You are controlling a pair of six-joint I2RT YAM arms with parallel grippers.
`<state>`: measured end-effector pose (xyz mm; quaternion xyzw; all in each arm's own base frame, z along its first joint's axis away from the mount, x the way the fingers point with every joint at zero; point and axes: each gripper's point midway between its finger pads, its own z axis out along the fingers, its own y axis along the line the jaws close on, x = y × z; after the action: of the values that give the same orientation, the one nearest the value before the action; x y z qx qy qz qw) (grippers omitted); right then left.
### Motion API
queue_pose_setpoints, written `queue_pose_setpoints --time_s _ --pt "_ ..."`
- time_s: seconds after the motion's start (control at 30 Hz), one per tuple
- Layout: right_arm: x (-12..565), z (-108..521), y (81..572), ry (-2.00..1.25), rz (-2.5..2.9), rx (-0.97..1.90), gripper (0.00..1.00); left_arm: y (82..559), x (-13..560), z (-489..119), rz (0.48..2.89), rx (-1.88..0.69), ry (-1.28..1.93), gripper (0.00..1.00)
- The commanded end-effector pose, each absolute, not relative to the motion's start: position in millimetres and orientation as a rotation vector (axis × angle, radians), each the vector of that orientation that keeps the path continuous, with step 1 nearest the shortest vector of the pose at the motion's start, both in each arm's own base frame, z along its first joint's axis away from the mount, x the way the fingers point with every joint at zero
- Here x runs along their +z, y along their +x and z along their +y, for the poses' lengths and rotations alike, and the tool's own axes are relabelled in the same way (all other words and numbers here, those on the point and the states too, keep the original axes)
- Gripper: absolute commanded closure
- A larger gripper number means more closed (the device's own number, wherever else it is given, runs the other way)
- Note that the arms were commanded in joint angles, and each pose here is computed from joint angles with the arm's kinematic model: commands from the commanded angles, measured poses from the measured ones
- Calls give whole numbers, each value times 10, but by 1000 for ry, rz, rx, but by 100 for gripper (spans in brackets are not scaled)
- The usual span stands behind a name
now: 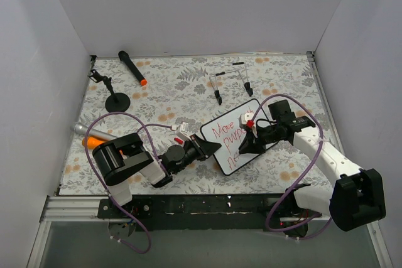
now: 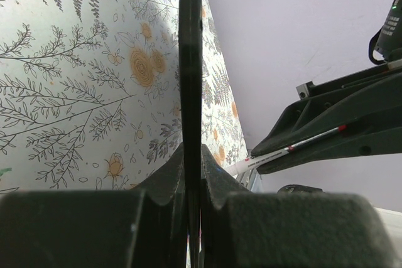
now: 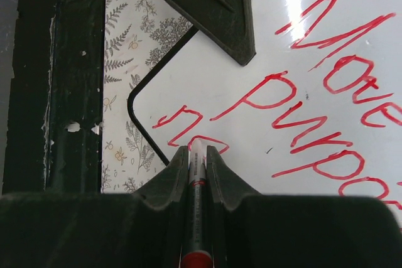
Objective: Write a sentence on the whiteboard
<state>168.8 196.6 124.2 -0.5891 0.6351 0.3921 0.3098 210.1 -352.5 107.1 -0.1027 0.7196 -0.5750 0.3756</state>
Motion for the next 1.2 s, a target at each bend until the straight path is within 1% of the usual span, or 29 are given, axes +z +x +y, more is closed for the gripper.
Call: queue_pose_setpoints --time_s 0.0,0.27,0.4,0.77,1.17 --pt "1534 2094 1825 -1541 1571 1036 99 2102 1554 -3563 1638 -1594 -220 100" --pt "1637 1988 1791 -1522 1552 997 99 2092 1556 -3546 1637 -1590 -218 100" --pt "1622 1856 1902 -1462 1581 934 99 2084 1559 -3543 1633 -1592 -213 100" --pt "1381 1809 1978 -1432 1681 937 99 2066 1576 -3577 1625 -1602 -183 100" --pt "1290 1822 1996 -1446 1706 930 99 2061 1579 -3592 1622 -1607 -170 100"
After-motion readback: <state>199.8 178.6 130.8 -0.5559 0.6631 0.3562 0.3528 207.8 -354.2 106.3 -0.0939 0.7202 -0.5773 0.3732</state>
